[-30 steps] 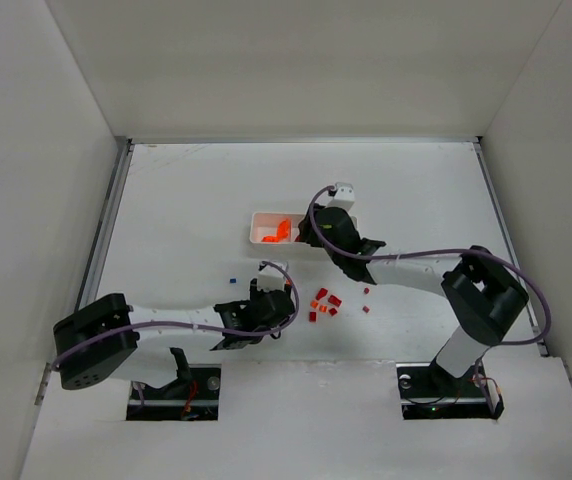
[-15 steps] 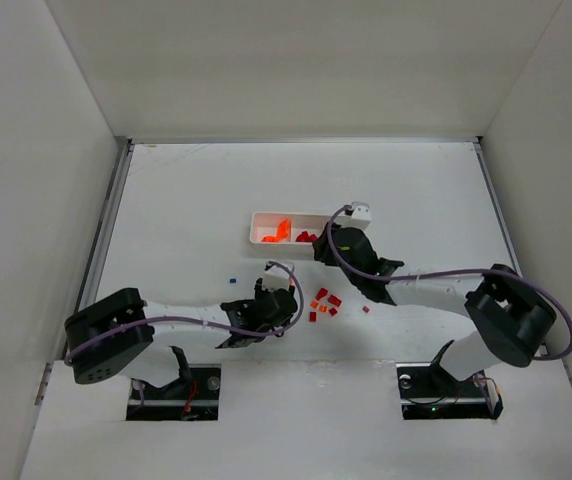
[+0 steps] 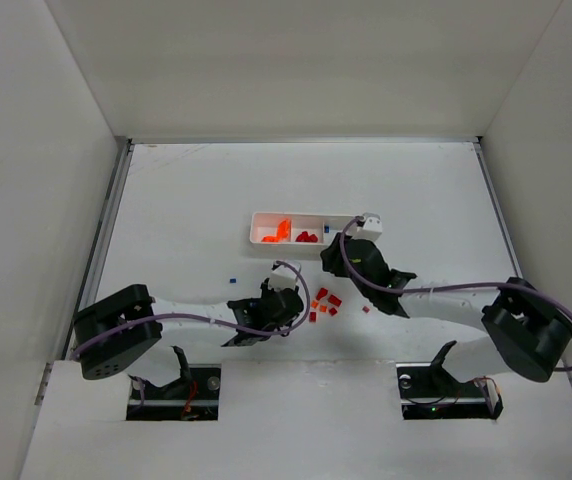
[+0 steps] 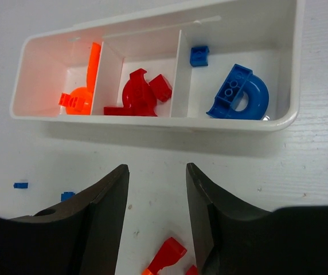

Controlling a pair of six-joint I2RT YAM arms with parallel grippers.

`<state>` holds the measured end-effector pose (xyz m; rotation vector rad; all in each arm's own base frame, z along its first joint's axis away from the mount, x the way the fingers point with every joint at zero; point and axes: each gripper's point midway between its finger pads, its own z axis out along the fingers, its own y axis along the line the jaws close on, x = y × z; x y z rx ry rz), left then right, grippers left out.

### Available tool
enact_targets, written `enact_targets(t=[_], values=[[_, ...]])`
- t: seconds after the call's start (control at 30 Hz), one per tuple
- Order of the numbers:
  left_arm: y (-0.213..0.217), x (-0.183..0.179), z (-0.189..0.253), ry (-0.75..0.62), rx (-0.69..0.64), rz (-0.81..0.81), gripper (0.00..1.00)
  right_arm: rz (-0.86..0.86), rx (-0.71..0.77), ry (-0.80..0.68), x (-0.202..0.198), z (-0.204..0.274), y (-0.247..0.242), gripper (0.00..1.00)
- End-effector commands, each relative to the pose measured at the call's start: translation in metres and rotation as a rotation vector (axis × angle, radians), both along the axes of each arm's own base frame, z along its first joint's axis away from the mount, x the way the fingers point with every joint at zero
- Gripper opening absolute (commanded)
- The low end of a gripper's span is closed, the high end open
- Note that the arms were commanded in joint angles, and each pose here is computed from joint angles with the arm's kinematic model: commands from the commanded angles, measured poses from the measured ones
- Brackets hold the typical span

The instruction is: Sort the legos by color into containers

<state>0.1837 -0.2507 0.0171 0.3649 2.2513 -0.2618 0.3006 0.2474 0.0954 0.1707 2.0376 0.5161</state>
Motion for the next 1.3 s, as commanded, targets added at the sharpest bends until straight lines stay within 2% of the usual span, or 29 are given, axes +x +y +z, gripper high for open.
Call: enact_targets(t=[0.0,0.27,0.4,0.73,0.87,0.97,1.13,1.27], values=[[0.013,-0.017,-0.015,0.08,0.08,-0.032,0.3,0.016,0.034,-0.017,-0.004,0.01,0.005,0.51],[0.008,-0.019,-0.015,0.085,0.097,-0.051,0.18,0.116,-0.036,0.057,-0.035,-0.012,0.015,0.59],[0.01,-0.016,-0.008,0.074,0.077,-0.039,0.16,0.138,-0.043,0.062,-0.045,-0.013,0.015,0.61],[0.006,0.005,0.034,0.028,-0.056,0.024,0.16,0.225,-0.067,0.075,-0.062,-0.008,0.025,0.57],[0.008,0.028,0.057,-0.005,-0.121,0.096,0.16,0.246,-0.108,0.086,-0.063,-0.015,0.027,0.58],[0.01,0.051,0.08,-0.041,-0.183,0.156,0.15,0.253,-0.136,0.107,-0.064,-0.021,0.027,0.63],[0.017,0.098,0.118,-0.108,-0.285,0.271,0.15,0.29,-0.179,0.132,-0.073,-0.034,0.03,0.66],[0.019,0.126,0.134,-0.135,-0.326,0.323,0.15,0.31,-0.198,0.13,-0.076,-0.039,0.033,0.68]])
